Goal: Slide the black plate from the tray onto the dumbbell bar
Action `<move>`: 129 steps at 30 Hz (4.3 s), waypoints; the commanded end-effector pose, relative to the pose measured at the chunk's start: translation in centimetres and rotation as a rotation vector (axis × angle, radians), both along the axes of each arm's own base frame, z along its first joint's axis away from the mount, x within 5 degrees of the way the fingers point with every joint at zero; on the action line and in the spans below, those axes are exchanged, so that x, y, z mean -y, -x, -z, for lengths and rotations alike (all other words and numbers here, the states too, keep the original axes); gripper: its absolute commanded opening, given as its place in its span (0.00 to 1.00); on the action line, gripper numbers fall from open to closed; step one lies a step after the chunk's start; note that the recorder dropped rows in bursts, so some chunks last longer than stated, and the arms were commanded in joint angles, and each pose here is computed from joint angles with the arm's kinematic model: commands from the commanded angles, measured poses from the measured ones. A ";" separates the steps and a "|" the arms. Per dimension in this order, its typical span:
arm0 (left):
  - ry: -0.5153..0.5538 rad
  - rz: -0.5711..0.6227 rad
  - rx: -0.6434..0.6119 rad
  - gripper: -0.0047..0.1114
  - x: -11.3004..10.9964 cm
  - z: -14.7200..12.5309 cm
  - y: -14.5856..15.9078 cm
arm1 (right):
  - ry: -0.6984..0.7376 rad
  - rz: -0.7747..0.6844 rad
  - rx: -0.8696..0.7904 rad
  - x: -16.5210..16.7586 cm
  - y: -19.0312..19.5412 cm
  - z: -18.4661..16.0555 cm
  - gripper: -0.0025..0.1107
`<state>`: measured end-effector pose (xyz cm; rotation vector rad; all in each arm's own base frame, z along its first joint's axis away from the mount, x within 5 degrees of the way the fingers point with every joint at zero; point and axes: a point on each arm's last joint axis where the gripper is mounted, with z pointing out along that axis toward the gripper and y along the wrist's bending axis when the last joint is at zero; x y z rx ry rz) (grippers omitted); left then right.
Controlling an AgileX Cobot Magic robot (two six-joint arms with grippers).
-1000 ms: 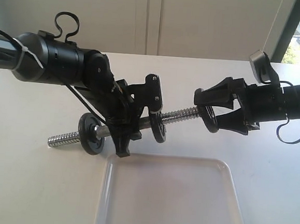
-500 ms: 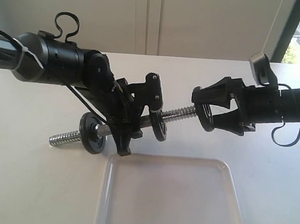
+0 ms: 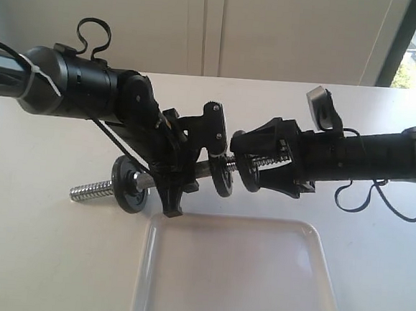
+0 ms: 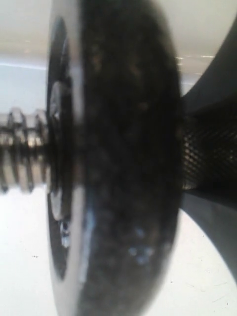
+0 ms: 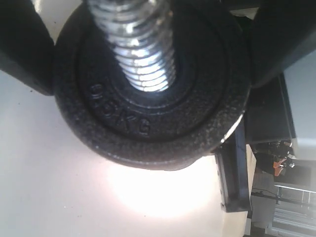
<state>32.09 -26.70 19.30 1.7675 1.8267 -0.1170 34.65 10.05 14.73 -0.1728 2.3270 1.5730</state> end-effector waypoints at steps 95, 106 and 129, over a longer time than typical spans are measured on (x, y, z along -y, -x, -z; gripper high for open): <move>0.068 -0.063 0.004 0.16 0.8 0.4 -1.0 | 0.021 -0.152 0.088 0.0 1.6 -2.6 0.02; 0.038 -0.049 -0.052 0.56 0.7 1.1 -0.7 | 0.021 -0.152 0.093 0.0 1.6 -2.8 0.02; 0.006 -0.034 -0.065 0.57 0.6 1.9 -0.7 | 0.021 -0.152 0.100 0.0 1.6 -3.0 0.02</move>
